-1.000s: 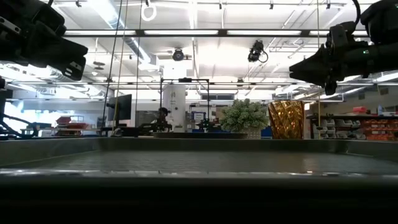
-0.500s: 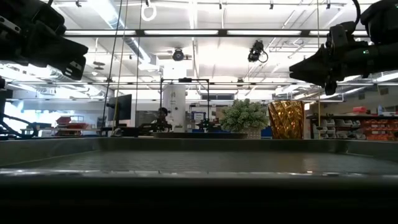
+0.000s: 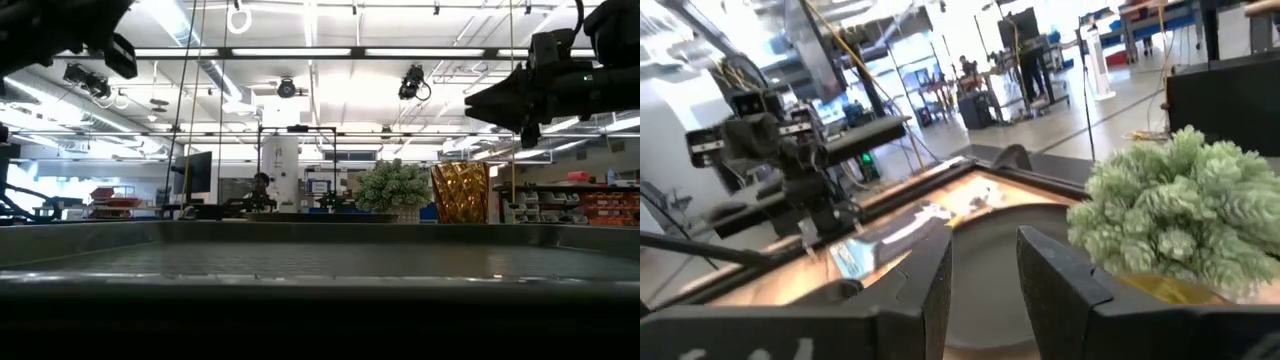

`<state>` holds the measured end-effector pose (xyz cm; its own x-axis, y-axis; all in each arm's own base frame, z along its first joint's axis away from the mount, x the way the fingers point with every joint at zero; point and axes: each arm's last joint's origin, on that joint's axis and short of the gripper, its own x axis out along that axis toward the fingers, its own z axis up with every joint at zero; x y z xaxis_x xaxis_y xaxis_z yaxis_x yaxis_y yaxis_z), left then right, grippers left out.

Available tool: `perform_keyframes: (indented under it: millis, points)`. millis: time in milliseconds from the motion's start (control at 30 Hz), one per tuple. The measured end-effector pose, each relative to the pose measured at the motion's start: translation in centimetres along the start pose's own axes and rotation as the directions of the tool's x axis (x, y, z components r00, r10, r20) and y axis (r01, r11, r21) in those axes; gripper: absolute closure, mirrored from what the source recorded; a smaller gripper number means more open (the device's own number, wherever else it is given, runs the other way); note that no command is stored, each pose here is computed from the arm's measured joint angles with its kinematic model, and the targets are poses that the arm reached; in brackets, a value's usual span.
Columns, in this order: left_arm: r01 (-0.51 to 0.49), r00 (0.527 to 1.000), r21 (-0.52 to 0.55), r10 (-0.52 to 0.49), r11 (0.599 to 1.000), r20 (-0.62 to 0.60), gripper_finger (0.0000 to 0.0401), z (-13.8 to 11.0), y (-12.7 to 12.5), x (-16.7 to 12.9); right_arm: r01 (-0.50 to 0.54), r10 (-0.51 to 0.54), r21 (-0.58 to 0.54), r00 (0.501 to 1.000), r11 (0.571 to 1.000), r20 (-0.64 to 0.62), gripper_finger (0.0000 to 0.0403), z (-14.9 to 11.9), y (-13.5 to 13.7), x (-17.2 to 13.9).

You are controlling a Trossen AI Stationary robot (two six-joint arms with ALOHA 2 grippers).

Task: Pick and place plate/cup/fork/spoon on tray
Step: Put the orange glass on the black tray

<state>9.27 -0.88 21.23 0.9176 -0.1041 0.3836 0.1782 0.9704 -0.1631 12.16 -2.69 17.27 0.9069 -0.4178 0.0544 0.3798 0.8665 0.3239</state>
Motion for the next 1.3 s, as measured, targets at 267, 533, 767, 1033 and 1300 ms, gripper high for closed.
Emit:
perform_keyframes:
  millis: [267,533,767,1033,1300]
  points:
    - [0.005,1.0,-0.018,-0.005,1.0,0.025,0.0381,0.2,0.0,0.0,-0.063,0.063,0.013,0.997,0.998,0.047,0.0282,0.6,0.3,0.0]
    - [0.002,1.0,-0.042,-0.001,0.999,0.024,0.0381,0.2,0.0,0.0,-0.072,0.067,0.102,0.996,0.992,0.052,0.0282,0.6,0.4,0.0]
    - [-0.191,0.981,-0.07,0.193,0.979,0.025,0.0373,0.0,0.6,-0.1,-0.085,0.079,0.094,0.995,0.992,0.067,0.0282,1.3,0.5,0.2]
    - [-0.381,0.924,0.086,0.383,0.921,-0.01,0.0301,-0.6,1.2,-0.2,-0.023,0.024,-0.011,0.988,1.0,0.154,0.0282,3.7,0.4,0.6]
    - [-0.446,0.894,0.118,0.449,0.887,0.001,0.027,-0.6,1.4,-0.3,-0.029,0.027,0.009,0.983,1.0,0.181,0.0282,4.5,0.3,0.7]
